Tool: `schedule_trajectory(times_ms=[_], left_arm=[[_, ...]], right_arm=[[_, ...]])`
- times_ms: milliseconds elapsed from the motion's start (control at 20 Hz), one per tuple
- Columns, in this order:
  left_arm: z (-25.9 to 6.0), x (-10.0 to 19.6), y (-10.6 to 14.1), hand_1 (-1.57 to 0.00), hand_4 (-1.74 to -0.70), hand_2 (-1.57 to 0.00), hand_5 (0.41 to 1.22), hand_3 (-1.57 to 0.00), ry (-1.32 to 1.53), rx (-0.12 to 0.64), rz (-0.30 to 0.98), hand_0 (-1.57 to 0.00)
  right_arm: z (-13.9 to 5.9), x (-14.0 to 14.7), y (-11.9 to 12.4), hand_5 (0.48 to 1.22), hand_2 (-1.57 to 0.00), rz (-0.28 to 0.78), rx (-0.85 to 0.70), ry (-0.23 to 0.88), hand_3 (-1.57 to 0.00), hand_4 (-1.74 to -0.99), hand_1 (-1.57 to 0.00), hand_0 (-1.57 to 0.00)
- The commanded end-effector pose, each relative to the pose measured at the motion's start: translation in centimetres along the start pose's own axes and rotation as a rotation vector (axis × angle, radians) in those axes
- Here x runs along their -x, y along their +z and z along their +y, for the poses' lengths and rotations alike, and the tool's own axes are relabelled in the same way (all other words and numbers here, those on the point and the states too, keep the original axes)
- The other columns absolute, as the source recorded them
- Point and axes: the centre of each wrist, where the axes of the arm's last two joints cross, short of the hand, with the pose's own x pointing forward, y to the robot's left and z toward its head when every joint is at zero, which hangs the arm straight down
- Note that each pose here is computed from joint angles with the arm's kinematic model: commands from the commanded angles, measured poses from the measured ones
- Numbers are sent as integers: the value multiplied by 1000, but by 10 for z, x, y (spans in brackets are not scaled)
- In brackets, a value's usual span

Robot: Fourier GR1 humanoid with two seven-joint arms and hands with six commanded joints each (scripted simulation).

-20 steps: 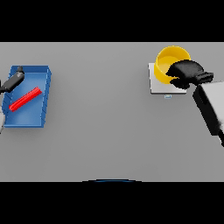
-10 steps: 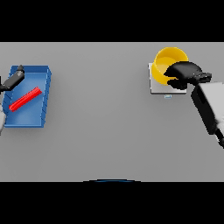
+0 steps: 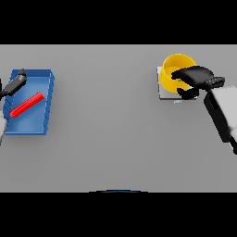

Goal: Pick up the red beaker and tilt it to pour out 1 green nut into yellow bowl. Pick up the yellow bowl and place it on the metallic measuring scale.

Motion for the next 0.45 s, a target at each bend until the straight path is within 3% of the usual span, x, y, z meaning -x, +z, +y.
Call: schedule_trajectory(times_ms=[0, 400], left_arm=[[1, -1, -1, 1, -723, 1, 664, 1, -7, 1, -6, 1], [-2, -3, 0, 1, -726, 1, 665, 1, -7, 3, -12, 1]], right_arm=[[-1, 0, 0, 838, -156, -8, 10, 0, -359, -1542, -117, -132], [3, 3, -2, 738, -25, 44, -14, -22, -146, -1478, -19, -21]])
